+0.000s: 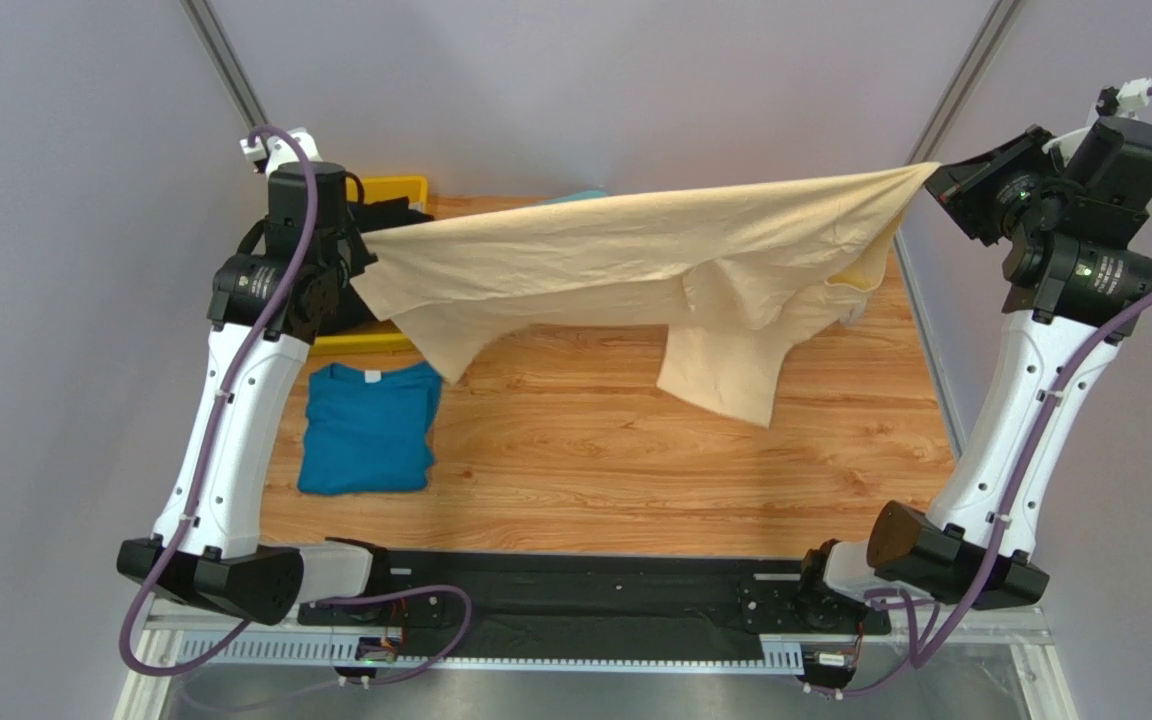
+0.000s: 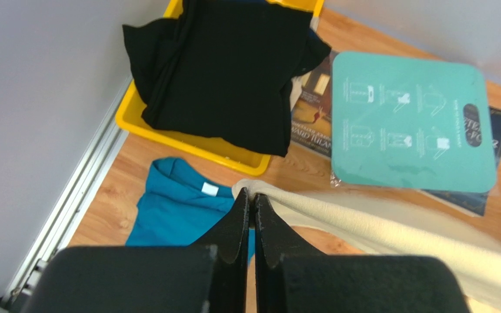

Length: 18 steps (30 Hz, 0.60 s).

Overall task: Fold and stack the t-shirts
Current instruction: Flatten out the tshirt

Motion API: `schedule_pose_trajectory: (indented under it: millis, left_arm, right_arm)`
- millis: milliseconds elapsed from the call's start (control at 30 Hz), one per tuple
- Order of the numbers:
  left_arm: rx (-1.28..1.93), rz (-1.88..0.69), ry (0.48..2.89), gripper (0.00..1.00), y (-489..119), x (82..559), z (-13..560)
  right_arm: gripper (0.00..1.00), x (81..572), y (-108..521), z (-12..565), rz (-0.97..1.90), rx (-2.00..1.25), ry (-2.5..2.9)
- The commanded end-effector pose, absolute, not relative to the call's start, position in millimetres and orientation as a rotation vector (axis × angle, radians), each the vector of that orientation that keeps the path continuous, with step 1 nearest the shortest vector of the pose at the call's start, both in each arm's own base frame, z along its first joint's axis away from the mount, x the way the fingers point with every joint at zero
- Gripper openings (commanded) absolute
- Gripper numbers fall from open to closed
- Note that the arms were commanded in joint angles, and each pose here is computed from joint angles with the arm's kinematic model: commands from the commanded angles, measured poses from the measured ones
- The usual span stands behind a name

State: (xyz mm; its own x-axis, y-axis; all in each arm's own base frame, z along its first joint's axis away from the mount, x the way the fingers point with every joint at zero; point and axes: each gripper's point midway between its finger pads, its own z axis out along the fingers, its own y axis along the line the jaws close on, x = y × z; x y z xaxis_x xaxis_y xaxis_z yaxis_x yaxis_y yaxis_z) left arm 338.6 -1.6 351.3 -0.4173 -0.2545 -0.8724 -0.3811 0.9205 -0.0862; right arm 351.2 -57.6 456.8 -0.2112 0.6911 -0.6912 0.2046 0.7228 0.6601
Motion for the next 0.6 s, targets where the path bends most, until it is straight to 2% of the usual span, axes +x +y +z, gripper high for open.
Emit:
schedule_pose_trajectory:
  millis: [0, 133, 400, 567]
  left_arm:
    - [-0.496, 0.141, 1.911, 0.0, 7.9, 342.3, 385.7]
    - [-0.473, 0.119, 1.87, 0.0, 5.4, 347.4, 403.9]
    - [-0.416, -0.004, 1.754, 0.0, -8.4, 351.2, 456.1]
    - [-0.395, -0.072, 1.686, 0.0, -11.9, 328.4, 480.4]
  right_arm:
    - [0.0, 343.3, -70.5, 499.7, 0.425, 0.654, 1.628]
    - [0.0, 337.4, -63.6, 512.1, 0.442, 0.621, 1.606]
    - [0.0, 280.3, -37.3, 533.1, 0.427, 0.563, 1.524]
    - [0.0, 240.6, -22.4, 540.3, 0.381, 0.533, 1.478]
